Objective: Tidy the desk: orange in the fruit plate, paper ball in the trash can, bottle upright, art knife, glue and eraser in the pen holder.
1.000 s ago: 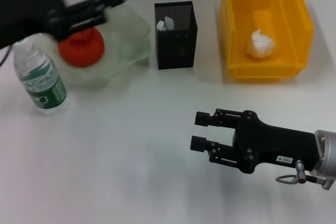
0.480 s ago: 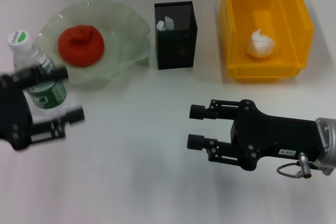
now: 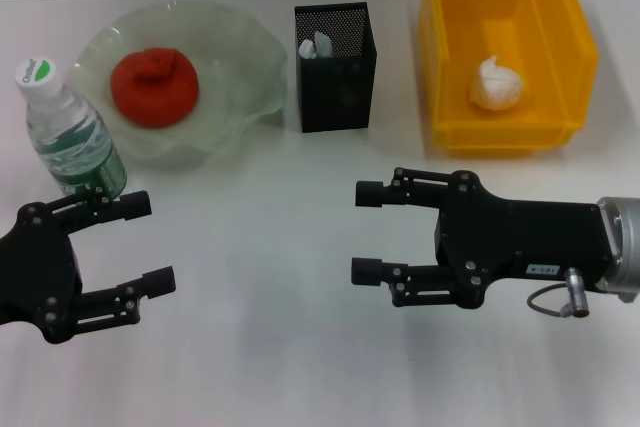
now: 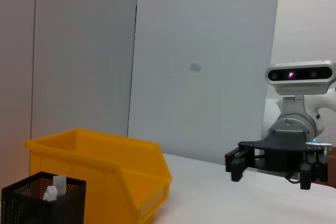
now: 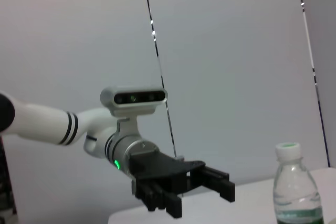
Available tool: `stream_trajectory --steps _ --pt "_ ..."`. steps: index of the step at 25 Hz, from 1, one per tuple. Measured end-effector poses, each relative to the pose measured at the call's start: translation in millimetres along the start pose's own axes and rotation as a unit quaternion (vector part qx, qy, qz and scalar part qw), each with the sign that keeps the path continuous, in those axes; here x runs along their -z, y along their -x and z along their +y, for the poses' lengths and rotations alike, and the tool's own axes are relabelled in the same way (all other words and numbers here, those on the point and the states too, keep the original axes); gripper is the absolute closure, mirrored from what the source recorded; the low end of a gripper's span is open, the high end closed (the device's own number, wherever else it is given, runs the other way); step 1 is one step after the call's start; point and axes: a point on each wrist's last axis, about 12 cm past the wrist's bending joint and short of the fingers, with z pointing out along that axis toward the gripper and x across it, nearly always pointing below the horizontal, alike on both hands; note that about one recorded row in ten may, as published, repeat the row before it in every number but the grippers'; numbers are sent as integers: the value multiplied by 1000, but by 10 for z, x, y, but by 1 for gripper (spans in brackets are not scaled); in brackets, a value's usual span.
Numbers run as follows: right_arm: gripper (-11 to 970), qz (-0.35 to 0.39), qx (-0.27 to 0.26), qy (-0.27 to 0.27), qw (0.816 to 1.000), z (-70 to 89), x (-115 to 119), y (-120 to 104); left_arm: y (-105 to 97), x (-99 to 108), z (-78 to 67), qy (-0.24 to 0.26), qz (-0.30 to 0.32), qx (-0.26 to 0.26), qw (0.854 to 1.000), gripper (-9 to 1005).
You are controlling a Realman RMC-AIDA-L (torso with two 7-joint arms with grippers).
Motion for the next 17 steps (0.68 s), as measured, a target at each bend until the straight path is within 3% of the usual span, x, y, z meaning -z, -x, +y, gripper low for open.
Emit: stream_trajectory --steps 12,17 --pt "139 24 25 16 999 36 -45 -67 -72 -31 49 -19 9 19 1000 201" --pt "139 27 18 14 999 40 -59 -114 -113 -97 49 -20 11 20 1000 201"
